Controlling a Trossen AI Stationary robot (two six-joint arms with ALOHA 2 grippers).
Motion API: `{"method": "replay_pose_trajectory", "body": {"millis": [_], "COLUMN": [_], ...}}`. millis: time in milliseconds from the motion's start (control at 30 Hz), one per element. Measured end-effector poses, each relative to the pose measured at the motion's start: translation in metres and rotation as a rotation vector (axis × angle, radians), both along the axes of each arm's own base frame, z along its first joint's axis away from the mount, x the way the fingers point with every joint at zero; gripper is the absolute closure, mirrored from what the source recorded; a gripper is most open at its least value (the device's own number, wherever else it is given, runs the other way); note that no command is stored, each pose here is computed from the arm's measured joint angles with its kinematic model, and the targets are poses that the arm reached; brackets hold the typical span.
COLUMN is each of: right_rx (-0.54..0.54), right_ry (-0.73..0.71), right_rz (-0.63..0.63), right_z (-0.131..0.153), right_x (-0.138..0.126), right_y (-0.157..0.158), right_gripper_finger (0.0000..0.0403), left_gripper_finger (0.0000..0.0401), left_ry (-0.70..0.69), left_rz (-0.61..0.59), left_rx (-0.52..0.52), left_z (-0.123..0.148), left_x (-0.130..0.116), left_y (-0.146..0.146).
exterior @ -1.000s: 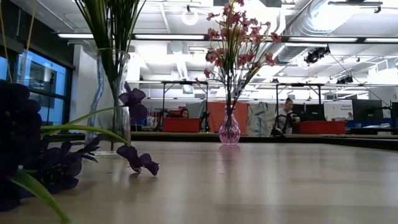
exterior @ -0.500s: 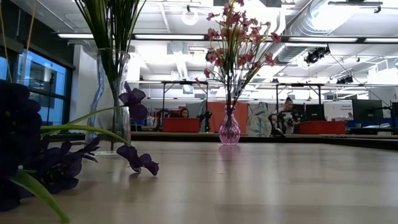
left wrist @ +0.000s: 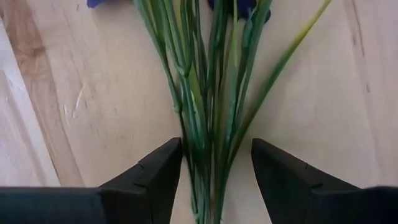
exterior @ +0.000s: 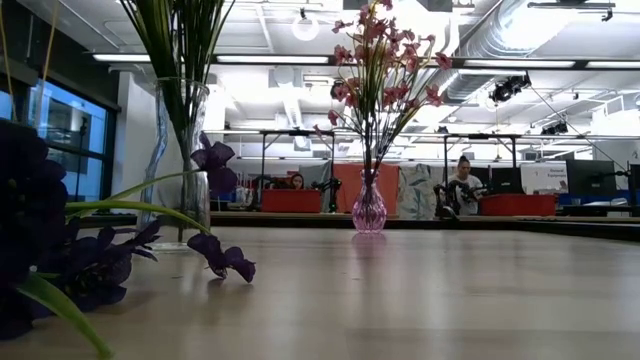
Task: Sort flowers into vase by color
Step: Put the purple flowers into the transparent vase
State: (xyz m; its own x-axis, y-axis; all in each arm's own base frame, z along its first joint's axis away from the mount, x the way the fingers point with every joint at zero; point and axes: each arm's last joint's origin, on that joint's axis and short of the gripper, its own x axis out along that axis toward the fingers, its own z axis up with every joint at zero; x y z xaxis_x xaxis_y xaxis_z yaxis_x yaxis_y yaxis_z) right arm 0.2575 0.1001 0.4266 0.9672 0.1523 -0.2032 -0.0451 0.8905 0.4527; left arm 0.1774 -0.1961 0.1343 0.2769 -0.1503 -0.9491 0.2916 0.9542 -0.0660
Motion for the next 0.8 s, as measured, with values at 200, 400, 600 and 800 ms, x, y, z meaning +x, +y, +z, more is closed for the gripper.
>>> {"method": "replay_pose_trajectory", "body": {"millis": [200, 400, 600, 800], "right_rx": [-0.007, -0.022, -0.064, -0.074], "right_ry": [0.029, 0.034, 0.03, 0.033], "right_rz": [0.005, 0.036, 0.049, 0.045], "right_z": [-0.003, -0.003, -0.004, -0.004], "right_x": [-0.001, -0.001, -0.001, 0.0], "right_y": [0.0, 0.001, 0.001, -0.001], "right_gripper_finger": [0.0149, 0.0149, 0.0149, 0.0149], "left_gripper_finger": [0.028, 0.0388, 0.0397, 0.04], "left_ry": [0.022, 0.043, -0.057, -0.42], "left_rz": [0.03, 0.096, 0.086, 0.186], "left_rx": [0.004, -0.158, -0.415, -0.75], "left_z": [-0.008, 0.01, 0.065, 0.154], "left_x": [0.004, 0.001, -0.023, -0.032], "left_y": [-0.001, -0.003, -0.009, 0.003]}}
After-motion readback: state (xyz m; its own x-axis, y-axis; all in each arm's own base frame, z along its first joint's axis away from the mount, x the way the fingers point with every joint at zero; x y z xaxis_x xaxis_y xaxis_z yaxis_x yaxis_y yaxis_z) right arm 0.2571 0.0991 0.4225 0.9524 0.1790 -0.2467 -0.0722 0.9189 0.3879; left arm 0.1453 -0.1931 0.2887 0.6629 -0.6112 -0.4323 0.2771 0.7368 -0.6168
